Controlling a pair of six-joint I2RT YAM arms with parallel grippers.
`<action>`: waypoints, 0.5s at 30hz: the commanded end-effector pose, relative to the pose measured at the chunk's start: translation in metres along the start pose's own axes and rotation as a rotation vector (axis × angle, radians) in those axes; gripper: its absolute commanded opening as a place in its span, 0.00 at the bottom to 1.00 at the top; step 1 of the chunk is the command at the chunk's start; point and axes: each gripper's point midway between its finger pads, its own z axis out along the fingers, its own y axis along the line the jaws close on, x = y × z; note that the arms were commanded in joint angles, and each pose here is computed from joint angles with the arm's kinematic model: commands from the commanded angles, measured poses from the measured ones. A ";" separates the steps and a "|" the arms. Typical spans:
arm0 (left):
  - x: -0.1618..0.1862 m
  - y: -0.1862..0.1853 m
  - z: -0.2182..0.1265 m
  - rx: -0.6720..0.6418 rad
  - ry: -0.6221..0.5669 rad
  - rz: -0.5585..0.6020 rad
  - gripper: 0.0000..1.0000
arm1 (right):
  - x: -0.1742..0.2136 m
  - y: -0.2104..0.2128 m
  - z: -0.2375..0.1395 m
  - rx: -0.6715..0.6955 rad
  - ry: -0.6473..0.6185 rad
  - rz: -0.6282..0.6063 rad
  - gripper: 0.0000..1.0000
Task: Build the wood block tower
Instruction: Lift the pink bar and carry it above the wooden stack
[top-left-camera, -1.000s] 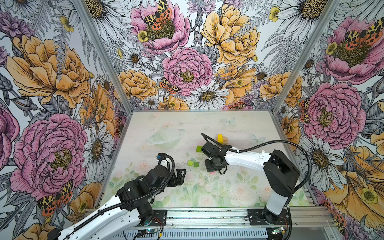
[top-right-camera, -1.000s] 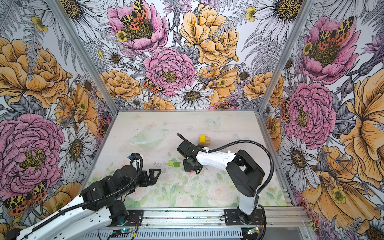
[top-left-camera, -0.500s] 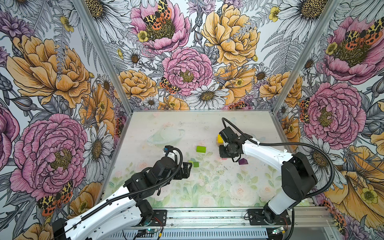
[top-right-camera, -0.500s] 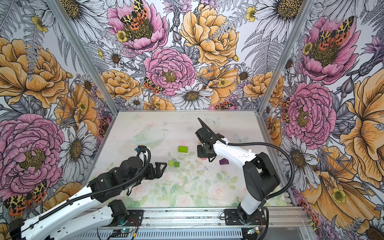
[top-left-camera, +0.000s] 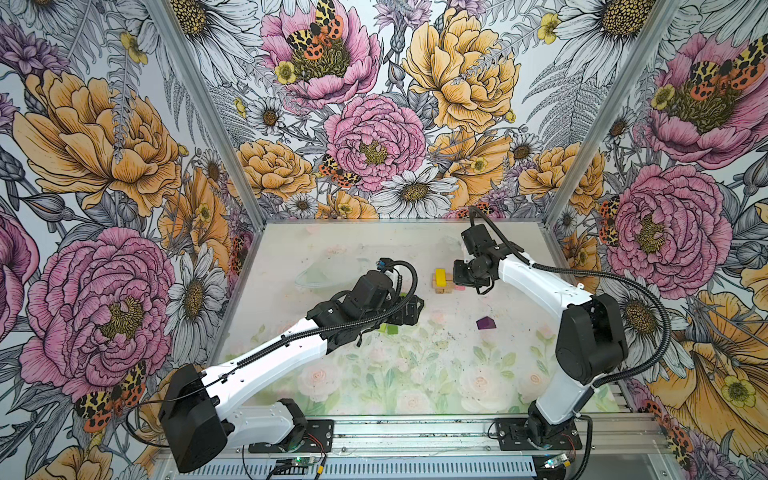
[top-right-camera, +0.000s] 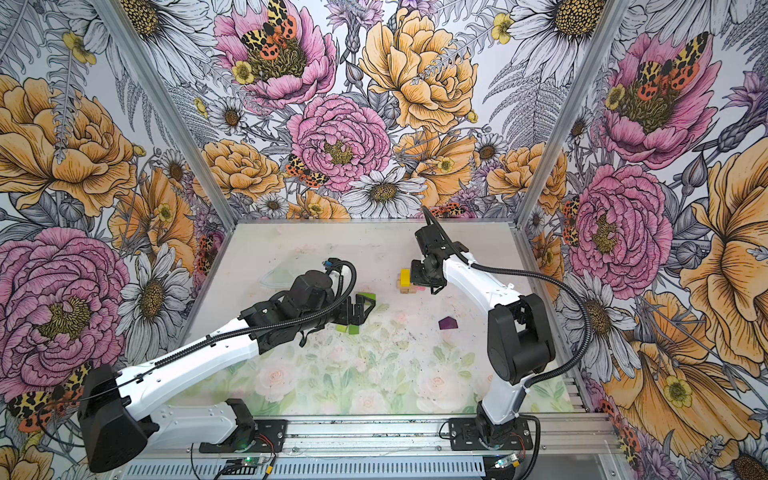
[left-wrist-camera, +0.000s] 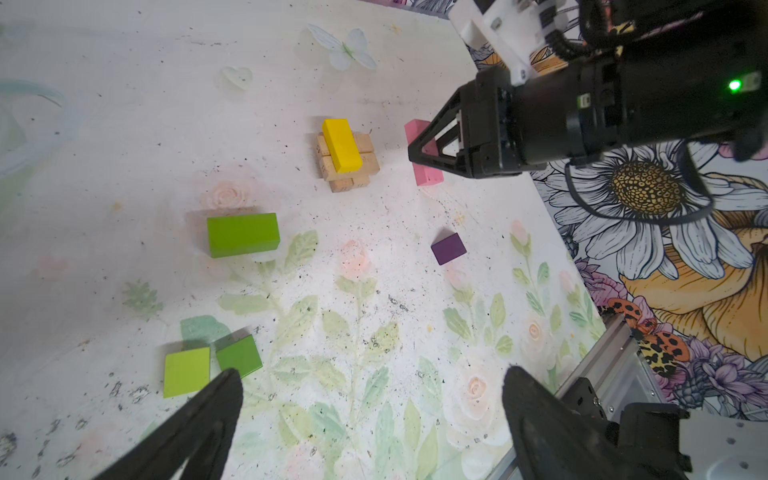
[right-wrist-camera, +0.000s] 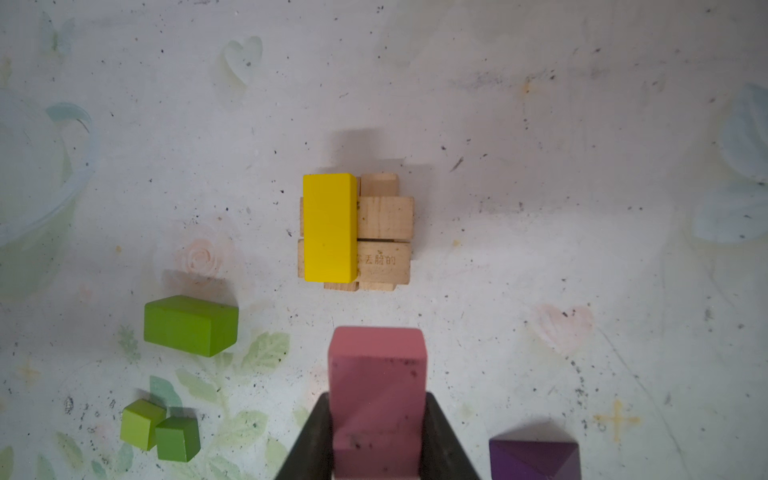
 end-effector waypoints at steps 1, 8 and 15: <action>-0.020 -0.012 -0.001 0.063 -0.035 0.025 0.99 | -0.011 0.001 0.011 -0.029 0.022 -0.005 0.29; -0.026 -0.002 -0.001 0.053 -0.044 0.003 0.99 | -0.023 -0.009 0.033 -0.031 0.053 0.011 0.29; -0.025 0.007 0.000 0.036 -0.047 -0.016 0.99 | -0.030 -0.005 0.045 -0.045 0.067 -0.003 0.30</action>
